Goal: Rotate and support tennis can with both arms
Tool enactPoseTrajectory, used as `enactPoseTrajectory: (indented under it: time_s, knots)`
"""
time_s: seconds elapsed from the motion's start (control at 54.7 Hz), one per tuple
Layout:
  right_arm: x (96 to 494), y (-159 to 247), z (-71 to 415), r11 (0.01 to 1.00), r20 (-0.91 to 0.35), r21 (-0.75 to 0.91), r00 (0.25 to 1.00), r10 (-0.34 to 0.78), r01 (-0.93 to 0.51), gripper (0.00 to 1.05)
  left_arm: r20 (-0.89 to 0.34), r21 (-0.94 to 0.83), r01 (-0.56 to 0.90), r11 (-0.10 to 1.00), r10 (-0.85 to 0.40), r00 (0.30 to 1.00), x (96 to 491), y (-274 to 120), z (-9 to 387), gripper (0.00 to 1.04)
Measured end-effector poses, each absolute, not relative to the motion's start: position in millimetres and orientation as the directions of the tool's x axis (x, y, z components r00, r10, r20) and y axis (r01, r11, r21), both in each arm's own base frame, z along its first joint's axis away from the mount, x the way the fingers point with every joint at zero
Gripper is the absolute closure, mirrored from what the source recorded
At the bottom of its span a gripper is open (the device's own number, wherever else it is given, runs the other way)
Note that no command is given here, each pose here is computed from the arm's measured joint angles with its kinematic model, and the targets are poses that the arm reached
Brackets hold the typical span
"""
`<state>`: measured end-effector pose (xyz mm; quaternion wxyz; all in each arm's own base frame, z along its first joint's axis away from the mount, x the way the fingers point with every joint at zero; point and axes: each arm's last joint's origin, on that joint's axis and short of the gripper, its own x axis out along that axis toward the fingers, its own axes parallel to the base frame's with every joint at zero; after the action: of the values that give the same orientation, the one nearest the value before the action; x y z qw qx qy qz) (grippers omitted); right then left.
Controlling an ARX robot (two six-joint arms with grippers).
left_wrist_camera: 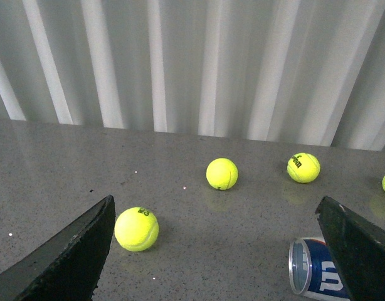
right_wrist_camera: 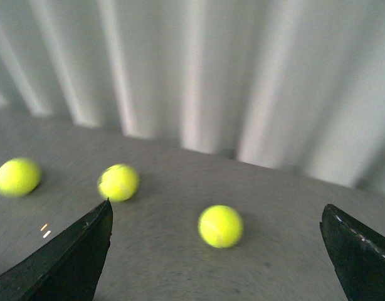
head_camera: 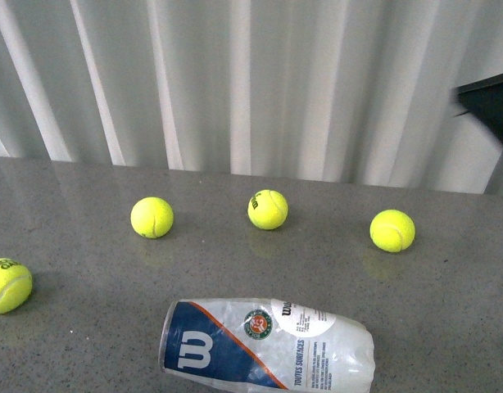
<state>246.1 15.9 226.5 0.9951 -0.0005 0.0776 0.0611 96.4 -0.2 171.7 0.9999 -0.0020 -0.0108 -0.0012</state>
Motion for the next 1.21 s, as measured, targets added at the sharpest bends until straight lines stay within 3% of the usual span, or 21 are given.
enactPoseTrajectory:
  time_s: [0.073, 0.146, 0.274, 0.329, 0.402, 0.457, 0.567, 0.768, 1.207]
  knots:
    - [219.5, -11.0, 221.4, 0.988, -0.145, 0.106, 0.985, -0.098, 0.114, 0.07, 0.022, -0.004, 0.002, 1.000, -0.002, 1.000, 96.4, -0.2, 171.7, 0.07]
    - [195.4, -26.0, 211.2, 0.951, -0.174, 0.147, 0.954, -0.244, 0.270, 0.07, 0.022, -0.004, 0.002, 1.000, -0.002, 1.000, 96.4, -0.2, 171.7, 0.07]
    - [187.9, -27.7, 210.5, 0.942, -0.161, 0.186, 0.954, -0.251, 0.279, 0.07, 0.022, -0.004, 0.004, 1.000, -0.004, 1.000, 96.3, -0.3, 171.7, 0.07]
    - [187.9, -27.5, 208.7, 0.963, -0.128, 0.180, 0.975, -0.179, 0.200, 0.12, 0.022, -0.004, 0.003, 1.000, -0.003, 1.000, 96.4, -0.3, 171.7, 0.07]
    - [181.7, -23.3, 204.2, 0.995, -0.032, 0.095, 0.999, -0.033, 0.036, 0.26, 0.022, -0.004, 0.000, 1.000, 0.000, 1.000, 96.3, -0.2, 171.7, 0.07]
    - [176.5, -19.8, 201.8, 0.998, -0.013, 0.060, 1.000, -0.003, 0.003, 0.34, 0.022, -0.004, 0.000, 1.000, 0.000, 1.000, 96.4, -0.2, 171.7, 0.07]
    - [166.1, -16.0, 194.8, 1.000, -0.006, 0.023, 1.000, -0.008, 0.009, 0.54, 0.022, -0.004, 0.002, 1.000, -0.002, 1.000, 96.3, -0.2, 171.7, 0.07]
    - [146.6, -0.7, 181.5, 1.000, -0.010, 0.000, 1.000, 0.002, -0.002, 1.02, 0.022, -0.004, 0.002, 1.000, -0.002, 1.000, 96.3, -0.2, 171.7, 0.07]
    - [124.4, -0.3, 167.2, 1.000, 0.001, 0.000, 1.000, -0.002, 0.002, 1.01, 0.022, -0.004, 0.002, 1.000, -0.002, 1.000, 96.3, -0.2, 171.7, 0.07]
